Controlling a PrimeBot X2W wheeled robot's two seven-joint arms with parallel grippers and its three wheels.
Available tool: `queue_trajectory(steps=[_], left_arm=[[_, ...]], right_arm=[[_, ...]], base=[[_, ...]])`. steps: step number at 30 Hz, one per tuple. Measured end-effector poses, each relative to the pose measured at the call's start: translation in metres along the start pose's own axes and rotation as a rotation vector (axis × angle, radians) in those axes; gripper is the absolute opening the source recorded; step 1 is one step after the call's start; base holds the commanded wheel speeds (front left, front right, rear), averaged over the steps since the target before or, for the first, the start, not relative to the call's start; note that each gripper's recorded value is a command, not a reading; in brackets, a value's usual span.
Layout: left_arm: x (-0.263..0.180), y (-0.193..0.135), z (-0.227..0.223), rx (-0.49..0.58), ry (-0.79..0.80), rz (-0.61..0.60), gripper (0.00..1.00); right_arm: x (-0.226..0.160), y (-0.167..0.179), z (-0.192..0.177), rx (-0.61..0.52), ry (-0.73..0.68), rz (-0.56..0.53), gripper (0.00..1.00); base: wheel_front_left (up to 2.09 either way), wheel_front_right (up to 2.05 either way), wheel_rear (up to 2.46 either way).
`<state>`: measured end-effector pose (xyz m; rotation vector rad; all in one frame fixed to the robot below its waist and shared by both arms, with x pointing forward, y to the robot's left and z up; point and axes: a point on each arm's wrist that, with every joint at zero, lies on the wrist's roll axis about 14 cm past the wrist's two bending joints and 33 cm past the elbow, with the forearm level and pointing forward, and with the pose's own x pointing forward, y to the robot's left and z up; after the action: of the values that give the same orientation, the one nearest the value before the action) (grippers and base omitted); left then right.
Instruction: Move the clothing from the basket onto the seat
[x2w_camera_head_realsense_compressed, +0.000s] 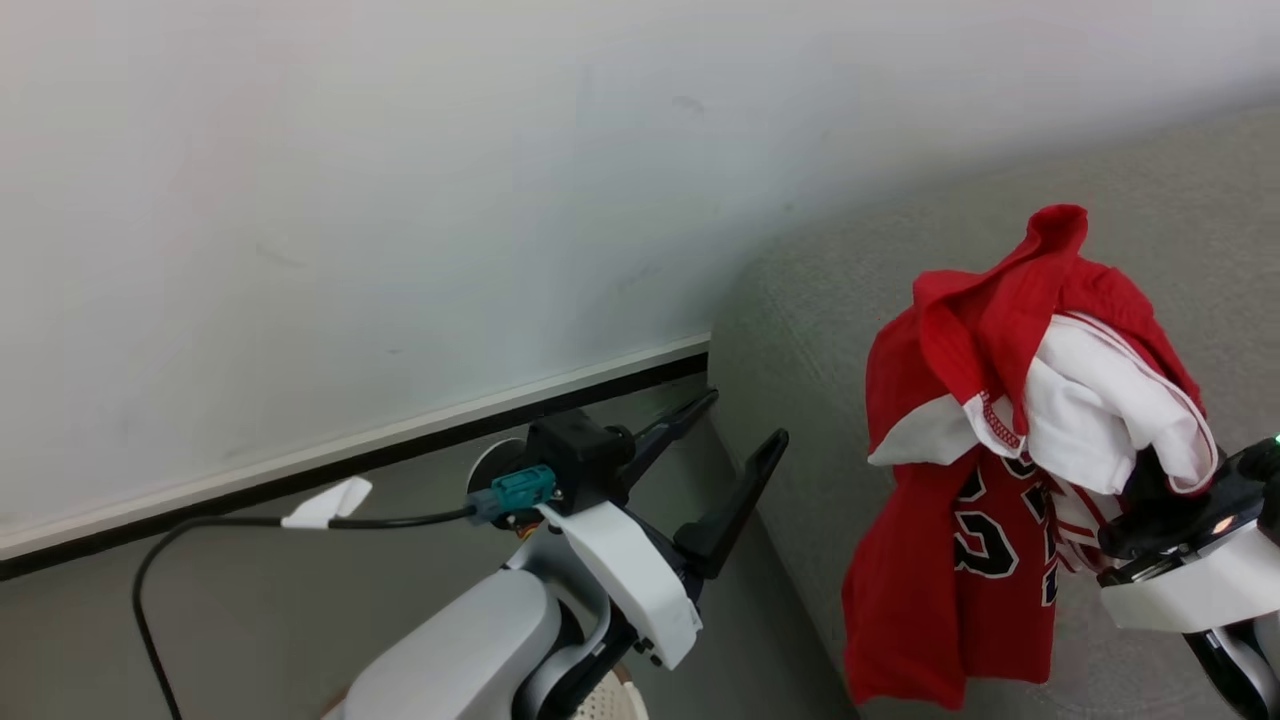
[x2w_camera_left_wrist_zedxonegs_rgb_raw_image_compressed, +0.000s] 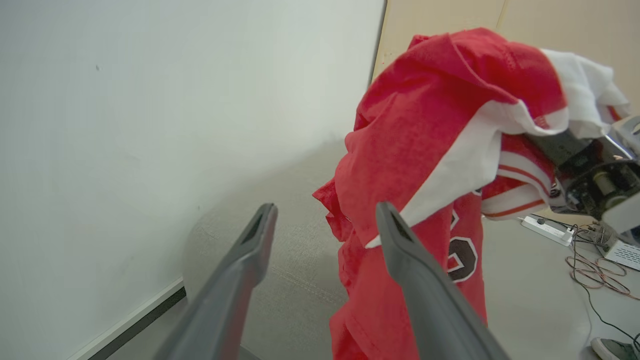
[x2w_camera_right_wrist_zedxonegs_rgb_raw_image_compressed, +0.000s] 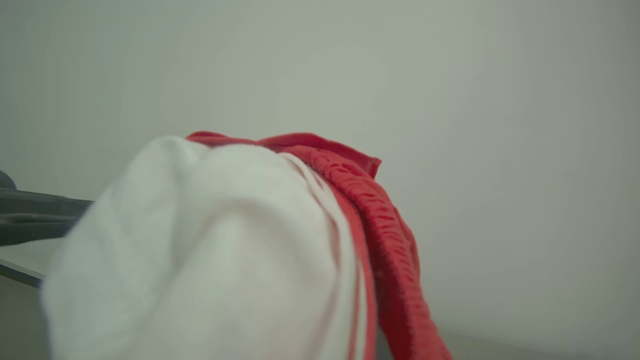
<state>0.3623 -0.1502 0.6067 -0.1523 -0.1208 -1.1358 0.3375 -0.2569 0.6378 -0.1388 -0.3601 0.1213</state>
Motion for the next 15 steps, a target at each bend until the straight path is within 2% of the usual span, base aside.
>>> queue_trajectory(steps=[15], left_arm=[[0.041, -0.035, -0.026, -0.022, 0.026, -0.177, 1.0]], right_arm=[[-0.043, -0.052, 0.009, -0.079, 0.035, -0.19, 0.0]], base=[[0.0, 0.0, 0.0]])
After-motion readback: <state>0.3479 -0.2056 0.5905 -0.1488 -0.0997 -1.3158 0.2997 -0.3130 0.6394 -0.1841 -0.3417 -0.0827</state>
